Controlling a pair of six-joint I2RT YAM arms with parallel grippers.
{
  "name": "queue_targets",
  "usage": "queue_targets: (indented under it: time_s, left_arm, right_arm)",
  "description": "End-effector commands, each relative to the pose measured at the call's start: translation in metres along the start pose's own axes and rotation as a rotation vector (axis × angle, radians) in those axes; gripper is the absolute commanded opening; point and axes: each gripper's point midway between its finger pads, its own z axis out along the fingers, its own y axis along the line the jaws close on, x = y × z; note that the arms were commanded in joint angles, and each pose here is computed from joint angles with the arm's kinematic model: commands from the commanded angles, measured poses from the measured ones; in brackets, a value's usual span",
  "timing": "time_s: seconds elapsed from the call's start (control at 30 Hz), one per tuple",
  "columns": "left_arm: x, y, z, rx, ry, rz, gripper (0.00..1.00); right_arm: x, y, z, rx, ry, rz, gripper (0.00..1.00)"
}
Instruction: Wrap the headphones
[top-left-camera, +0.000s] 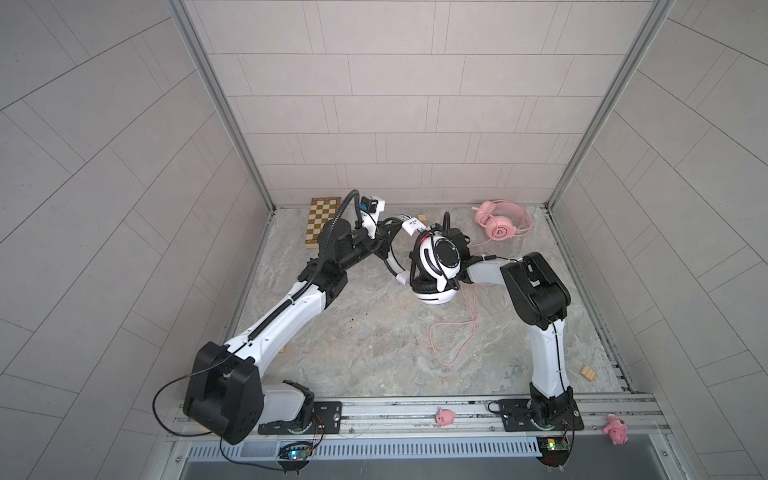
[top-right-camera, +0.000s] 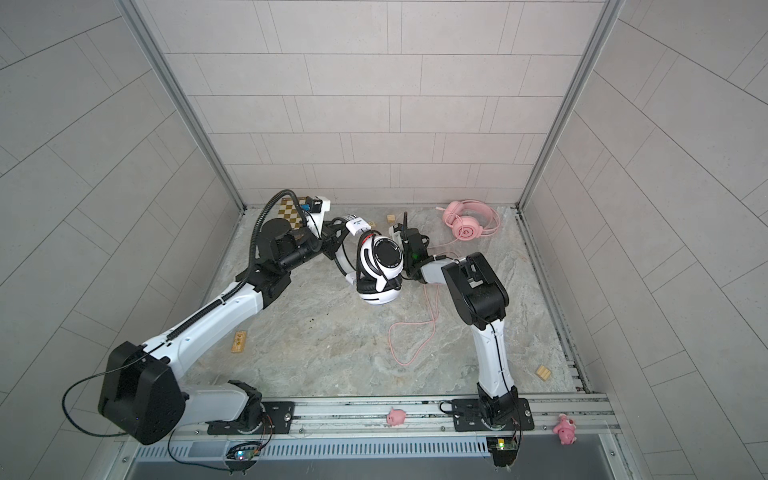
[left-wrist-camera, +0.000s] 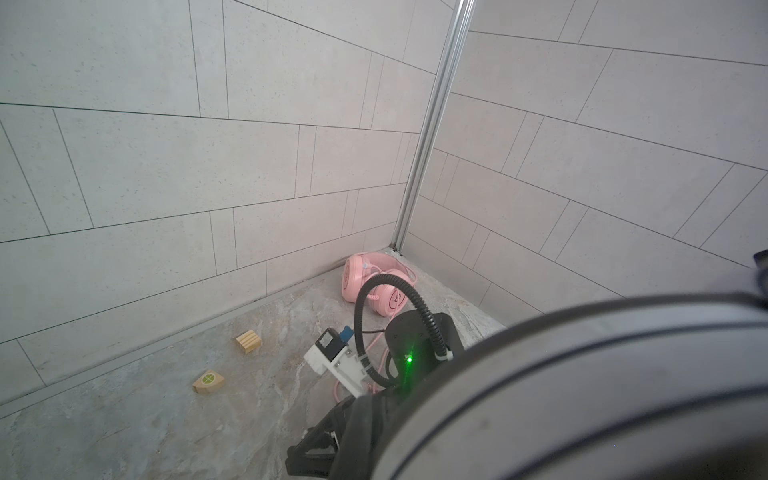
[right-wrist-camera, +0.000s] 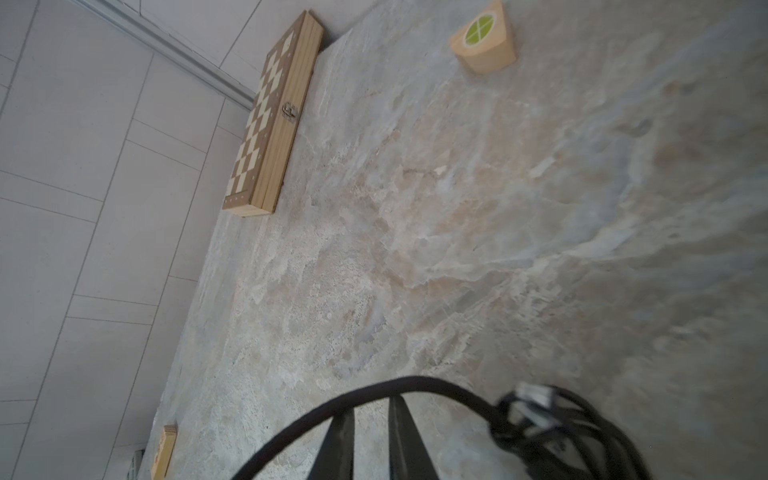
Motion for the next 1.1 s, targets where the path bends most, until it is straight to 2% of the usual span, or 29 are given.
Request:
queue_targets:
  time_s: [0.0, 0.13, 0.33, 0.43, 0.53, 0.67, 0.87, 1.0, 1.07]
  left_arm:
    - [-0.040, -0.014, -0.013, 0.046, -0.129, 0.002, 0.00]
    - [-0.043, -0.011, -0.015, 0.033, -0.136, 0.000, 0.00]
    - [-0.048, -0.005, -0.020, 0.008, -0.154, -0.002, 0.00]
    - [-0.050, -0.004, -0.022, -0.003, -0.160, 0.000, 0.00]
    - [-0.049, -0.001, -0.022, -0.010, -0.157, 0.000, 0.00]
    - [-0.050, 0.007, -0.024, -0.046, -0.159, -0.004, 0.00]
    - [-0.055, 0.020, -0.031, -0.102, -0.180, -0.016, 0.00]
    - [-0.058, 0.028, -0.035, -0.129, -0.196, -0.030, 0.00]
    - [-0.058, 0.030, -0.036, -0.140, -0.198, -0.036, 0.00]
  right_arm:
    - [-0.001, 0.004, 0.002, 0.039, 0.007, -0.071, 0.17]
    - [0.003, 0.003, -0.011, 0.065, -0.007, -0.117, 0.20]
    - [0.010, -0.006, -0.026, 0.118, 0.001, -0.194, 0.31]
    - [0.009, -0.005, -0.026, 0.111, 0.000, -0.228, 0.40]
    - [0.010, 0.009, -0.023, 0.034, 0.021, -0.261, 0.47]
    - [0.009, 0.001, -0.035, 0.029, 0.003, -0.186, 0.49]
    - [0.012, -0.021, -0.082, 0.059, -0.062, -0.059, 0.49]
    - [0.029, -0.020, -0.102, 0.037, -0.066, -0.072, 0.49]
    - [0.037, -0.008, -0.109, -0.040, -0.090, -0.105, 0.49]
